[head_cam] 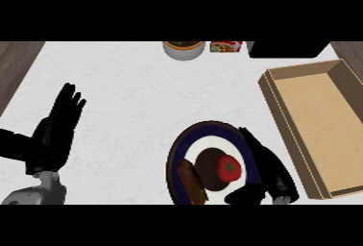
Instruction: Pick the tomato from the plate and place it in the cardboard box
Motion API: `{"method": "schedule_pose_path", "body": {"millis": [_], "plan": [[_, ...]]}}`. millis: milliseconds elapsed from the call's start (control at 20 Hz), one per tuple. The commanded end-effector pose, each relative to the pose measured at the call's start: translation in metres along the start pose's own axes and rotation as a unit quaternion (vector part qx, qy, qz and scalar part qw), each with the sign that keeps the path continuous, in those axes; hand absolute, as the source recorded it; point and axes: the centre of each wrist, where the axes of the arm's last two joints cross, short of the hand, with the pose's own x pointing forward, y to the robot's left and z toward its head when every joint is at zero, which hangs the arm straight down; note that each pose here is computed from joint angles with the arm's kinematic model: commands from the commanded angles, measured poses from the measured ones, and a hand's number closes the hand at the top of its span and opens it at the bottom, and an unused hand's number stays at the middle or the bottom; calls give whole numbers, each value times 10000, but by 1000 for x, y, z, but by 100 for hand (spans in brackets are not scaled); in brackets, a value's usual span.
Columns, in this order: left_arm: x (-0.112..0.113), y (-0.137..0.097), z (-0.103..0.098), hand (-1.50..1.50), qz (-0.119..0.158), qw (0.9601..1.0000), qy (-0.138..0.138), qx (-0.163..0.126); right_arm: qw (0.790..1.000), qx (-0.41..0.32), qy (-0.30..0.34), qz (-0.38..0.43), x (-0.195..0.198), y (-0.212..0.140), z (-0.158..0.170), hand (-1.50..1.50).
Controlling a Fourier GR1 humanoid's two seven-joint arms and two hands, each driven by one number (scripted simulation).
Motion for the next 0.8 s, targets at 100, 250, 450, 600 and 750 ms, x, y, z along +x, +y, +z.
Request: {"method": "schedule_pose_path", "body": {"millis": [100, 250, 450, 600, 750], "plan": [[0, -2, 8, 0, -9, 10000, -12, 5, 10000, 44, 1, -12, 17, 12, -12, -150], [4, -2, -15, 0, 91, 10000, -8, 25, 9998, 162, 121, 10, -14, 2, -16, -150], [0, -18, -4, 0, -14, 10000, -9, 45, 9999, 75, 5, 89, 2, 35, -15, -150], [0, 6, 5, 0, 127, 9999, 60, -80, 9999, 47, 17, 121, 3, 19, -9, -150], [-12, -3, -19, 0, 31, 10000, -18, -34, 9999, 50, 37, 131, -20, 15, -20, -150]]}}
